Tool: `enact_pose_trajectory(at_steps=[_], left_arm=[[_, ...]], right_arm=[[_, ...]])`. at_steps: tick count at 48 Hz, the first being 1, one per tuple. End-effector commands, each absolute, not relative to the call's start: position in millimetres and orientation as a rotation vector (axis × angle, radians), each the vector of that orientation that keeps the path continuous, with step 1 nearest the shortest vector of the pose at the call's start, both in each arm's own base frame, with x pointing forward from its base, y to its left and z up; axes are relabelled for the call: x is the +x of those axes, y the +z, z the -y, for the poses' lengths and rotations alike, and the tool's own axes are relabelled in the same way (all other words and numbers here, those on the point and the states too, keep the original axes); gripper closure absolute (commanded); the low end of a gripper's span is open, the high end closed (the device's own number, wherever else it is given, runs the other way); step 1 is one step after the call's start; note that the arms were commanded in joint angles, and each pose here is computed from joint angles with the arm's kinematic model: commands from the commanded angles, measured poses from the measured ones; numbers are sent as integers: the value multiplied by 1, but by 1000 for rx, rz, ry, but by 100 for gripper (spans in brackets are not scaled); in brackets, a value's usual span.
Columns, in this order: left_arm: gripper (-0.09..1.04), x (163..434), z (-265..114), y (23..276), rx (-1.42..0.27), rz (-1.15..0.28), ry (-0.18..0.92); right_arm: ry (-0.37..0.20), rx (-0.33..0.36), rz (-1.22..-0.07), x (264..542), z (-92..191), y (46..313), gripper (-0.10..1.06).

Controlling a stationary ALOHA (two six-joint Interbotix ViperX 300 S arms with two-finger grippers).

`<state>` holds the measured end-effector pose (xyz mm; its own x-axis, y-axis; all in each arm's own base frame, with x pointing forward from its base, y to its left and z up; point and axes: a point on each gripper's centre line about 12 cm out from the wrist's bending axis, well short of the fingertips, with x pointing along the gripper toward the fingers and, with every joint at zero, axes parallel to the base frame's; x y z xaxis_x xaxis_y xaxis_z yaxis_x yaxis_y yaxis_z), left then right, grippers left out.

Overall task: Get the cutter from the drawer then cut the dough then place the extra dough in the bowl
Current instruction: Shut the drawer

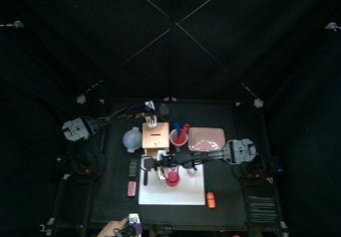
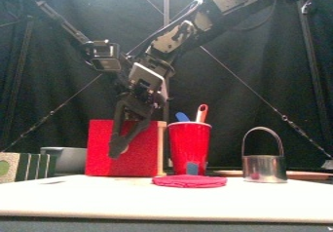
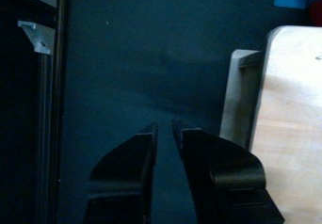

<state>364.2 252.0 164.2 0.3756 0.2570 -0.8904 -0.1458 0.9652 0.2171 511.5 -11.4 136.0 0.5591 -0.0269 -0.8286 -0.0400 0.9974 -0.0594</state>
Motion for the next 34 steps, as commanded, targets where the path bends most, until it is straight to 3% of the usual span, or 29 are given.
enact_pose_trajectory(at_steps=[1, 11, 34], left_arm=[[31, 368, -255, 175, 132, -1123, 273], [31, 366, -255, 172, 133, -1122, 275], [31, 366, -254, 168, 137, -1100, 283]], right_arm=[[-22, -83, -906, 521, 27, 164, 50], [-52, -125, -901, 524, 45, 170, 50], [-110, -133, -906, 524, 79, 171, 50]])
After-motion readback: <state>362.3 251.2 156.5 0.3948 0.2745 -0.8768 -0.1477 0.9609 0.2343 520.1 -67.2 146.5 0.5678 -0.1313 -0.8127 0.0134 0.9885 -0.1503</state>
